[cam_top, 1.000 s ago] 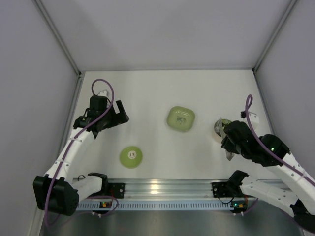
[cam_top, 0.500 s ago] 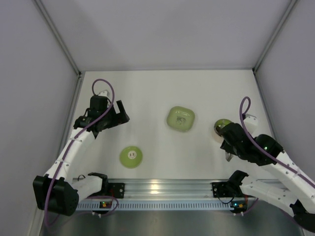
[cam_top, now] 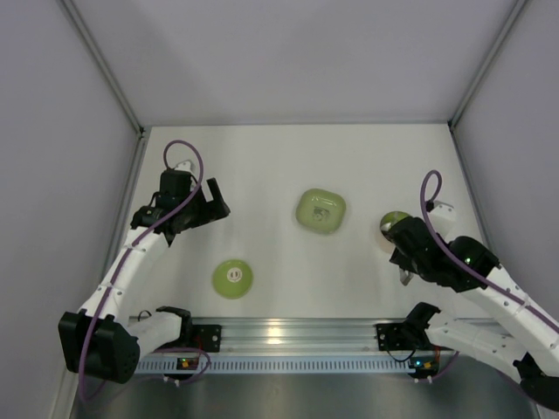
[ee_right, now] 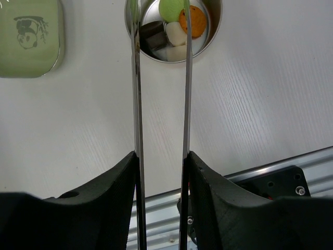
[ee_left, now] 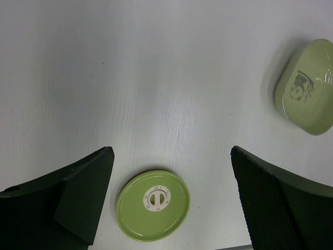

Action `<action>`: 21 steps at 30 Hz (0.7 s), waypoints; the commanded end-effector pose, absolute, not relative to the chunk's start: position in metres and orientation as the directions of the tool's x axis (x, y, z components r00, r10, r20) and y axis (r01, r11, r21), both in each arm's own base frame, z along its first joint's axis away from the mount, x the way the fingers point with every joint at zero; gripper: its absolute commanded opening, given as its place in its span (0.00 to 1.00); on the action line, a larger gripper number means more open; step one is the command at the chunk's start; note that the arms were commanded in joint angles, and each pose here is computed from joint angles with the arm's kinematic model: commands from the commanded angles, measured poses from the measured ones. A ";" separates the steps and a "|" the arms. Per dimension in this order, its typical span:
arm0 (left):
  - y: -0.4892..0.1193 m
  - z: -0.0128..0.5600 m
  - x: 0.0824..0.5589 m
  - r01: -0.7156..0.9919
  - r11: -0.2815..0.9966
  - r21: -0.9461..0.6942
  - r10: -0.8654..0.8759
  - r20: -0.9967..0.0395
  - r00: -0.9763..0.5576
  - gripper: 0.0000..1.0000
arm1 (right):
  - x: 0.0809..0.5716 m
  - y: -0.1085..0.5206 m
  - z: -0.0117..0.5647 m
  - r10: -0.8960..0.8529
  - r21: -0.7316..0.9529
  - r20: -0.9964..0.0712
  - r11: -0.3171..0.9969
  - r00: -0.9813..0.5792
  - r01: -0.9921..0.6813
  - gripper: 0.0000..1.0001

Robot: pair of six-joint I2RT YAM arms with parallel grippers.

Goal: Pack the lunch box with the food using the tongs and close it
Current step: Place the fake food in the packing box, then place the clamp at the center of the board.

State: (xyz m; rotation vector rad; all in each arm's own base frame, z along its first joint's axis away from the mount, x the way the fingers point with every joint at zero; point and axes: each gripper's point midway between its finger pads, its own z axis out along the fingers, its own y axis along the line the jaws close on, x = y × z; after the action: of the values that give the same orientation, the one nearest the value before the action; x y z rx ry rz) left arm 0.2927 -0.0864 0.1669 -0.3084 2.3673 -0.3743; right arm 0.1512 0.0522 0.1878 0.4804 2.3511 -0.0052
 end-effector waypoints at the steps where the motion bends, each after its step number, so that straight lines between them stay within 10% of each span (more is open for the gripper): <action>1: -0.090 0.173 0.302 -0.093 0.927 -0.364 -0.323 -0.644 -0.694 0.99 | 0.138 0.028 0.195 0.282 0.024 -0.667 0.933 -0.690 0.358 0.42; 21: -0.090 0.173 0.302 -0.094 0.927 -0.363 -0.323 -0.644 -0.694 0.99 | 0.272 0.101 0.258 0.288 0.234 -0.754 0.957 -0.590 0.169 0.42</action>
State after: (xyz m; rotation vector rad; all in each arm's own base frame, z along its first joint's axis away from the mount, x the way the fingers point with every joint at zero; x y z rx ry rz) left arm 0.2926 -0.0864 0.1668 -0.3085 2.3676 -0.3742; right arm 0.2226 0.0812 0.2253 0.3551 2.3444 -0.0053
